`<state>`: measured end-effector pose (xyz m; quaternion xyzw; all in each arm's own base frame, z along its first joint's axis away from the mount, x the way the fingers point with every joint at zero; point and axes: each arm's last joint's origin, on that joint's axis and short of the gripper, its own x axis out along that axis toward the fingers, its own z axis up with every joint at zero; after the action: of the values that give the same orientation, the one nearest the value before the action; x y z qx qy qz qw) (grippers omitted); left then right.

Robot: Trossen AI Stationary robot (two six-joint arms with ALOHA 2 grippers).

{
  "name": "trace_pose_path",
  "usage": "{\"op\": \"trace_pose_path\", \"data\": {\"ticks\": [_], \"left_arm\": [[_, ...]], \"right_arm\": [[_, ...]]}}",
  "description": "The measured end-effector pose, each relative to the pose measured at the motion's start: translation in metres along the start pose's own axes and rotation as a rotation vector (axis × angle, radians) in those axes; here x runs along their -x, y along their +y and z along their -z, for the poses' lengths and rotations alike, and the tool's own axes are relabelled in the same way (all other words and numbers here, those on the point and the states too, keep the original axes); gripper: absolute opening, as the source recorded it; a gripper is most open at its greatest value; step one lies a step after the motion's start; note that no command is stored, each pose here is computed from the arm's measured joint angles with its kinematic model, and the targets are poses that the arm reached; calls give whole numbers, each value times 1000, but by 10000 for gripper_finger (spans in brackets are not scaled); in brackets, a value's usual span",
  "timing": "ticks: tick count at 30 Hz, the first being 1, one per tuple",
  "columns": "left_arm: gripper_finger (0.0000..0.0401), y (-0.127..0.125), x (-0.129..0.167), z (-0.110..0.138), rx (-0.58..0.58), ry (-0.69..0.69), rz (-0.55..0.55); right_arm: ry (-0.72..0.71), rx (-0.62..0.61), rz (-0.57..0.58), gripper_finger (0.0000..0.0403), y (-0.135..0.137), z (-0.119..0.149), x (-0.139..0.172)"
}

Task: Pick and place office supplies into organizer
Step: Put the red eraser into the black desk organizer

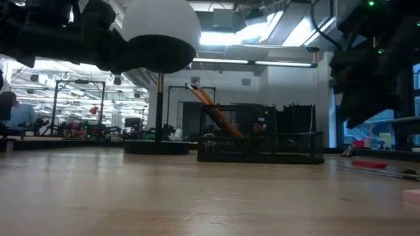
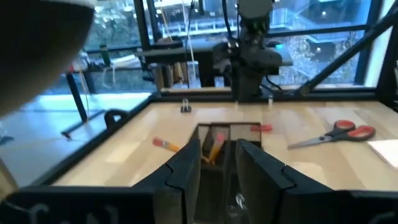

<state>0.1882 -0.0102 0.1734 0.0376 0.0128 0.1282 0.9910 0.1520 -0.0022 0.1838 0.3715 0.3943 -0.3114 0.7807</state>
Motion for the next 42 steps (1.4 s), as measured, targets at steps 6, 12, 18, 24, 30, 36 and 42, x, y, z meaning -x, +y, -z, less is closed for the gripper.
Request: {"op": "trace_pose_path", "data": {"ticks": [6, 12, 18, 24, 30, 36, 42], "left_arm": [[98, 0, -2, -9, 37, -53, -3], [97, 0, -2, -8, 50, -46, -2], [97, 0, -2, -8, 49, -42, -1], [97, -1, -3, -7, 47, -38, 0], [97, -1, -3, -7, 47, -38, -1], [97, -1, -3, -7, 47, -38, 0], [98, -1, -3, -7, 48, -38, -1]], "right_arm": [[105, -81, 109, 161, 16, 7, -12], [179, -125, 193, 161, 22, 20, -29], [178, -122, 180, 161, 28, 23, -39], [177, -91, 162, 162, 30, 23, -40], [209, -91, 151, 162, 30, 23, -40], [209, -88, 151, 162, 30, 24, -40], [210, -64, 148, 162, 30, 23, -40]]}}
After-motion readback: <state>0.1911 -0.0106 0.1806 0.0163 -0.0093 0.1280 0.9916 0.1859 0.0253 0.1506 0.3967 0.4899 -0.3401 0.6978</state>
